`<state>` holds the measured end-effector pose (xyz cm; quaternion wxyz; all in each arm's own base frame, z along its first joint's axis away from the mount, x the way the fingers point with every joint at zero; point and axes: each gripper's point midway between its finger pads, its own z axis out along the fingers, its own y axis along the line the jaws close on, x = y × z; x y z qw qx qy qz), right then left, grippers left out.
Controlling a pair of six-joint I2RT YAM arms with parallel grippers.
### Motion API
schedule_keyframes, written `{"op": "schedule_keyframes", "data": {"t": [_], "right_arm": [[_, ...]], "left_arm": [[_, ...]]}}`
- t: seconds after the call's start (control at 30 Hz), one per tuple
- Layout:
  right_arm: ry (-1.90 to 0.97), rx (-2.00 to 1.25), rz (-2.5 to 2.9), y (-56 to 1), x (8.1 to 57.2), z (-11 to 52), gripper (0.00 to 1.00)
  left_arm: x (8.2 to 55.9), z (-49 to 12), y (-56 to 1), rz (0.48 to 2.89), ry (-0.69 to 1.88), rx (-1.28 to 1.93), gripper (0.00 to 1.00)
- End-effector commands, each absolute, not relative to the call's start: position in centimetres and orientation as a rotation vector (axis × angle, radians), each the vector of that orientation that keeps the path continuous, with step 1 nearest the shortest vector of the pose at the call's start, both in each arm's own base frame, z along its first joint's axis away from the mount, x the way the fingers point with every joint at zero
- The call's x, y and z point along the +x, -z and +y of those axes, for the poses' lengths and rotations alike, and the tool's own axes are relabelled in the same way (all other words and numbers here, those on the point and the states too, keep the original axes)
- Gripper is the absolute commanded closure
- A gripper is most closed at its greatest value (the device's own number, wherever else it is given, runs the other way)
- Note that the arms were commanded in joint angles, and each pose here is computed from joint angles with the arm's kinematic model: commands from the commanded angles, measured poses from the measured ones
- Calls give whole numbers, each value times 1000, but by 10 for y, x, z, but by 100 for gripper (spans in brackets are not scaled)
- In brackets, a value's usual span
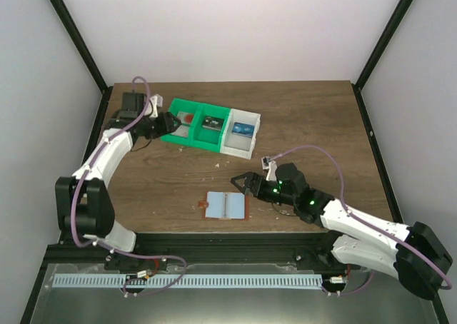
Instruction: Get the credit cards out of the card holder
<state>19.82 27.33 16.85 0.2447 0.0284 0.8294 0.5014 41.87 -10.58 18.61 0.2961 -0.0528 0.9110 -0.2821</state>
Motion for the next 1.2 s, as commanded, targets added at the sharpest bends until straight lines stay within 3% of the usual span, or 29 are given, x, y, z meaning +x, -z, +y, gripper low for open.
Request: {"op": "schedule_keyframes", "data": {"t": [0.0,0.1,0.27,0.37,0.97,1.17], "right_arm": [[-1299,-54,2362,-146,188,277,3],[-1256,-93,2447,-124,184,279,11],[-1322,-151,2501,-108,174,293,48],[-1307,-192,2532,-105,169,308,60],[-979,-173,2798,-30,184,348,69],[-876,-132,2847,-3,177,330,86]], "left_arm": [[374,-132,-183,2427,819,-41,45],[339,-155,-174,2435,893,9,46],[290,-185,-149,2466,1024,56,52],[265,-203,-133,2483,1152,63,56],[210,-225,-61,2548,1431,-13,47],[205,-227,-51,2546,1492,-59,47]]}}
